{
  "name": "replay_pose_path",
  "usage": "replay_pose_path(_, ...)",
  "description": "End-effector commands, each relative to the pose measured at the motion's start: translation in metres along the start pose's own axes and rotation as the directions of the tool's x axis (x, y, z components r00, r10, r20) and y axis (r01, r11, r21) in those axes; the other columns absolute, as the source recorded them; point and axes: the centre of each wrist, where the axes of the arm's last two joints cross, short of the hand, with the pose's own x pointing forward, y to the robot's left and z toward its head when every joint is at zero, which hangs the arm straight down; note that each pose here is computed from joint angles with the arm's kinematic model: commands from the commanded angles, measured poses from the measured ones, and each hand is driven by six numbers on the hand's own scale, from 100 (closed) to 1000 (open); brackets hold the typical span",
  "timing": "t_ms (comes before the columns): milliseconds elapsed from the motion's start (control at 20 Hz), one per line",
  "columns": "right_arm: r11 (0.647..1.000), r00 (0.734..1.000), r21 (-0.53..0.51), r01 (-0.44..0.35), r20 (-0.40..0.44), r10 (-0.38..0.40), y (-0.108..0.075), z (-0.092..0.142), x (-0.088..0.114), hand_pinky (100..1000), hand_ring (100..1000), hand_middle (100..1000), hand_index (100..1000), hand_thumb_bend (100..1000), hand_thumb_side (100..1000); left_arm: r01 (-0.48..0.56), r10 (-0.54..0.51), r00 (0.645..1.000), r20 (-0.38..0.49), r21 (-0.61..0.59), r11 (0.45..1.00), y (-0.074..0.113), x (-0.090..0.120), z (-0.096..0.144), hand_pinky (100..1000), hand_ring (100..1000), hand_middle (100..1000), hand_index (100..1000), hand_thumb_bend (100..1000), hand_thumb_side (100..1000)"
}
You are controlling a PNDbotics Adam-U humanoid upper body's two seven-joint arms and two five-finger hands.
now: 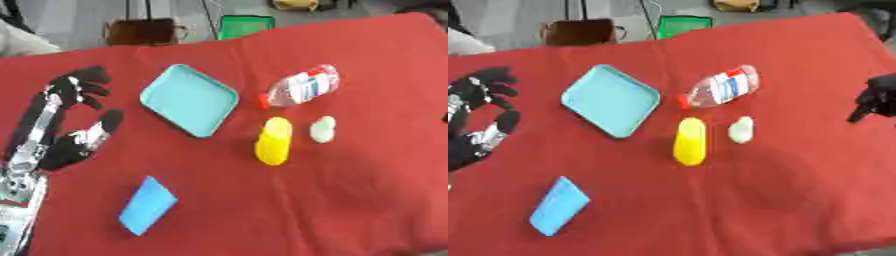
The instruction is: Pick up objects on the table and place them in the box.
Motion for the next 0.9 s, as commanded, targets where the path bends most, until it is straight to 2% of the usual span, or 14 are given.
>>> replay_pose_path(50,0.990,0.992,0.093,-0.107,0.073,0.100,-0.007,-0.001,0.008,576,575,630,813,100,659,0.020,-0.020,0.999,0.027,0.005,1.000,0.005,0.006,-0.003,597,702,726,891,542,703)
replay_pose_path(750,0.990,0.993,0.095,-0.107,0.069,0.100,-0.007,-0.001,0.007,576,575,630,813,100,660,0.041,-0.040,0.999,0.029,-0.017,0.999,0.005,0.003,0.002,611,708,730,896,544,708)
replay_pose_path(900,0.989,0.992,0.095,-0.110,0.066,0.104,-0.008,0.000,0.008,576,575,630,813,100,660,0.103,-0.101,0.994,0.037,-0.066,0.992,0.005,-0.002,0.016,625,713,734,896,561,705)
